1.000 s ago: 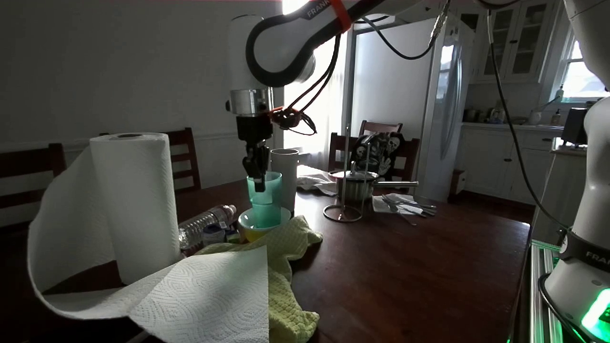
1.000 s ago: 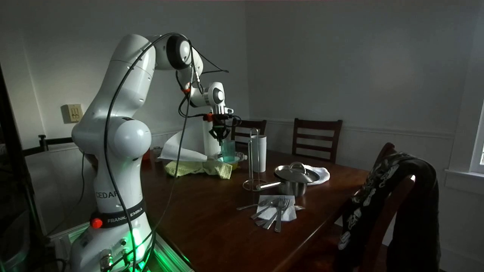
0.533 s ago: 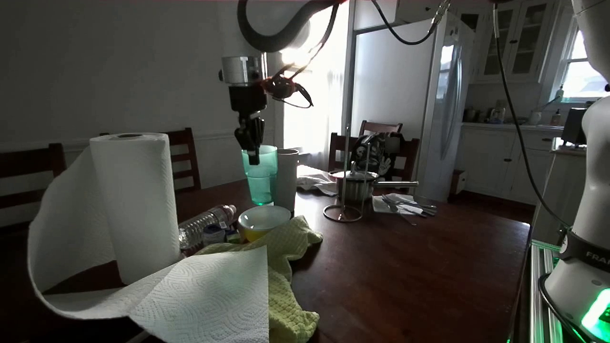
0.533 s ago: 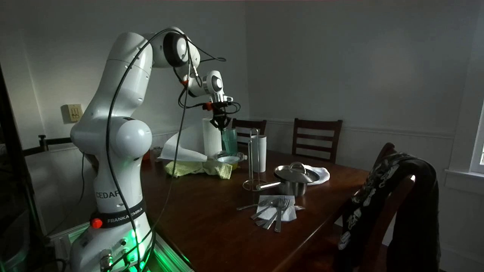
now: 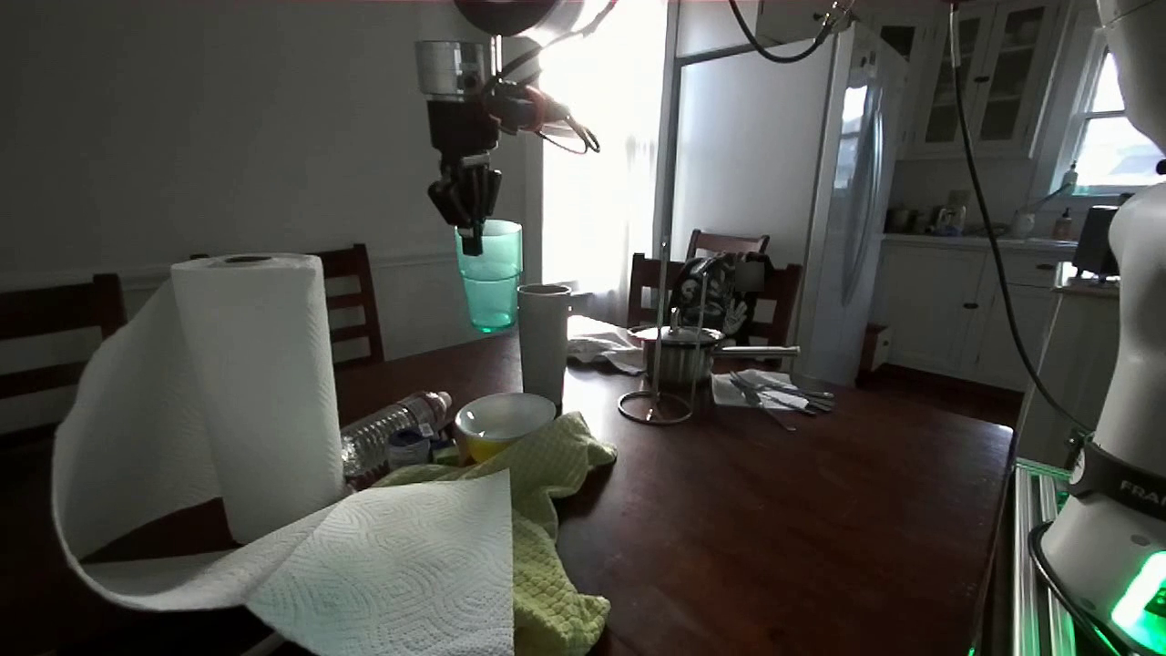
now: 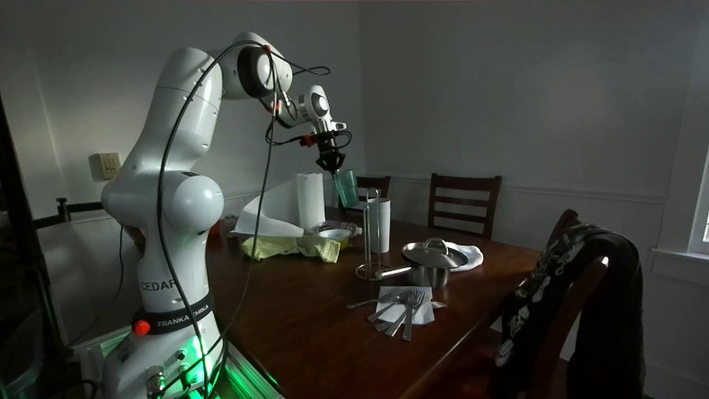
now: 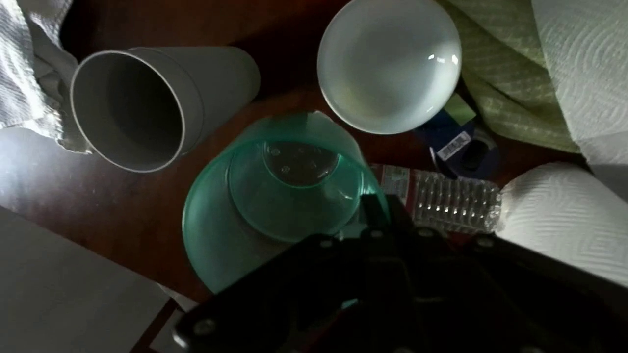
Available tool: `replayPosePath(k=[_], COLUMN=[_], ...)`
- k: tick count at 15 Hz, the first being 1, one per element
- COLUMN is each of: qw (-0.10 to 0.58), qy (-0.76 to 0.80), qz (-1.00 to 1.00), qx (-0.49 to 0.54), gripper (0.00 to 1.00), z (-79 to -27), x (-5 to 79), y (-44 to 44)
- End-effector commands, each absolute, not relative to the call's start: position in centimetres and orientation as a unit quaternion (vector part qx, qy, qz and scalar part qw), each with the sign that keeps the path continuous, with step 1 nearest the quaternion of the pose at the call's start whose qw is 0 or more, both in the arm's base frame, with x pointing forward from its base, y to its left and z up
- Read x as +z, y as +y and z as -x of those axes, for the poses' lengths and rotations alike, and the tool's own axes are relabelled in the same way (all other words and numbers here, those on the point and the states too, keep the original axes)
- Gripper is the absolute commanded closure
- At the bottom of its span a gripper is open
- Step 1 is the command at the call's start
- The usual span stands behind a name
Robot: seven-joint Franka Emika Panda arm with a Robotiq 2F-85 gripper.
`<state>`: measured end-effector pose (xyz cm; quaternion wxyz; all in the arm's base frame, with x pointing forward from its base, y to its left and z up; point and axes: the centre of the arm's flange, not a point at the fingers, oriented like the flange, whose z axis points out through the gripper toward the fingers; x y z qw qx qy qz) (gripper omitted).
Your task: Put the cup on the table
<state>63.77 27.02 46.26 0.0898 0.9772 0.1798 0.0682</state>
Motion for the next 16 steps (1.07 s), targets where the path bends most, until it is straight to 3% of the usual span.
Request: replayPosePath(k=[1,13,16], qw=[0.081,0.0,0.015], qy=[0.103,0.027,0.035], qz=[-0.989,-0.999,-0.999], qx=[0.065,0.044,0.035], gripper=[0.99,0.99,0.96], z=[-68.1,-72.6,-71.5], x=[46.3,39.0,38.1], y=[25.4,24.1,23.8])
